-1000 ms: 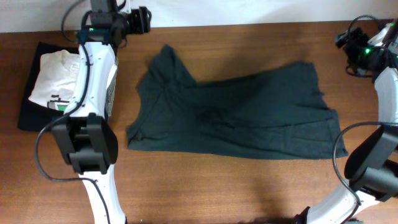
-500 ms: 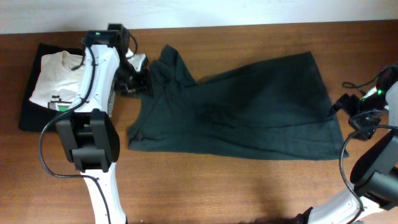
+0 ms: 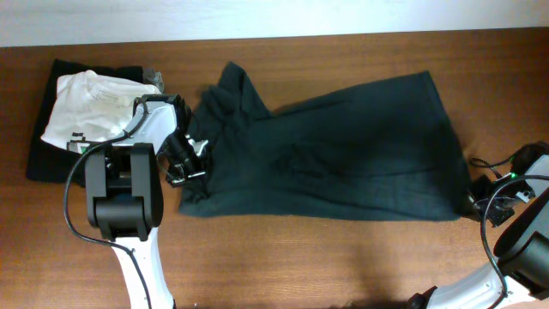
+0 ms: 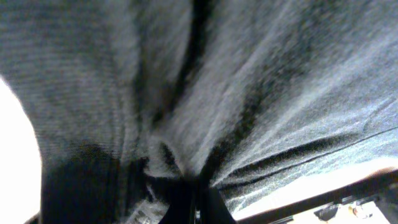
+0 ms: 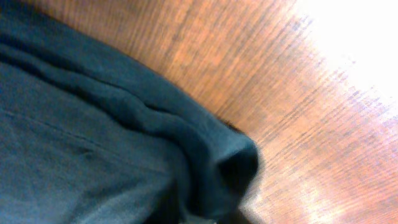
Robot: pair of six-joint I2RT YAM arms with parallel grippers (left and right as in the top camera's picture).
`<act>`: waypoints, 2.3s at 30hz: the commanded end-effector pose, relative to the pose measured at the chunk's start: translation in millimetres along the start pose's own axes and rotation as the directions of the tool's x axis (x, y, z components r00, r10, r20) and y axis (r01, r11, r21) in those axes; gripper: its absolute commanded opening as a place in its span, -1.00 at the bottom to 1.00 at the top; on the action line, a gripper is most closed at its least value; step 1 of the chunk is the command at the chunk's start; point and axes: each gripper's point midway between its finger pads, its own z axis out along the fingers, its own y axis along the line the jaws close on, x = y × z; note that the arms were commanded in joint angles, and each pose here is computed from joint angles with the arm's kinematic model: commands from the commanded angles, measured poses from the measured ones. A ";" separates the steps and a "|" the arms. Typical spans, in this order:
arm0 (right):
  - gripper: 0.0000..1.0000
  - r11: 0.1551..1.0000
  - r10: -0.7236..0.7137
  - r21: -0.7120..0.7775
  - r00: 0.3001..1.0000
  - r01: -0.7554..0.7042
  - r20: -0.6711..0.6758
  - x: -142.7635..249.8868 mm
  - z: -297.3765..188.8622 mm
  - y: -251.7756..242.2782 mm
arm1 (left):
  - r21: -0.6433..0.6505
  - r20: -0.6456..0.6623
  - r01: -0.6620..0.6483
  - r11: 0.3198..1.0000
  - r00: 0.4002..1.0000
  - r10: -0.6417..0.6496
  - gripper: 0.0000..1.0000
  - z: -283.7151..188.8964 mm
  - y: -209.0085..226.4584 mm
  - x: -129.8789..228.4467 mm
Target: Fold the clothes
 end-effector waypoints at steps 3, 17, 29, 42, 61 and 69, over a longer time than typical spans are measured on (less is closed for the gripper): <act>-0.92 0.960 0.131 0.242 0.990 -0.140 0.053 -6.5 -60.1 -56.1 | -0.136 -0.154 0.043 0.990 0.986 -0.064 -0.99 -6.3 25.9 44.4; 0.40 0.929 -0.172 -0.276 0.948 0.247 0.269 -44.0 -129.8 69.4 | -0.222 0.038 0.024 0.975 0.999 -0.016 -0.04 -76.8 25.8 77.1; -0.80 0.833 -0.414 -0.197 0.819 0.516 0.398 -55.0 -2.9 241.6 | -0.005 0.561 -0.238 0.971 0.803 0.200 -0.65 -113.2 -50.1 -51.9; -0.62 0.909 -0.330 -0.144 0.887 0.390 0.322 -115.2 -10.6 165.4 | -0.059 0.662 -0.326 0.943 0.695 0.282 0.16 -127.8 -80.6 -76.7; 0.17 0.115 -0.811 -0.326 0.278 0.938 0.514 202.9 -48.1 431.2 | -0.067 0.615 -0.321 0.945 0.732 0.292 -0.04 -108.0 -81.6 -77.5; 0.27 0.124 -0.875 -0.220 0.211 0.968 0.435 229.9 -51.8 409.0 | -0.099 0.498 -0.311 0.945 0.807 0.318 0.46 -88.6 -66.4 -51.9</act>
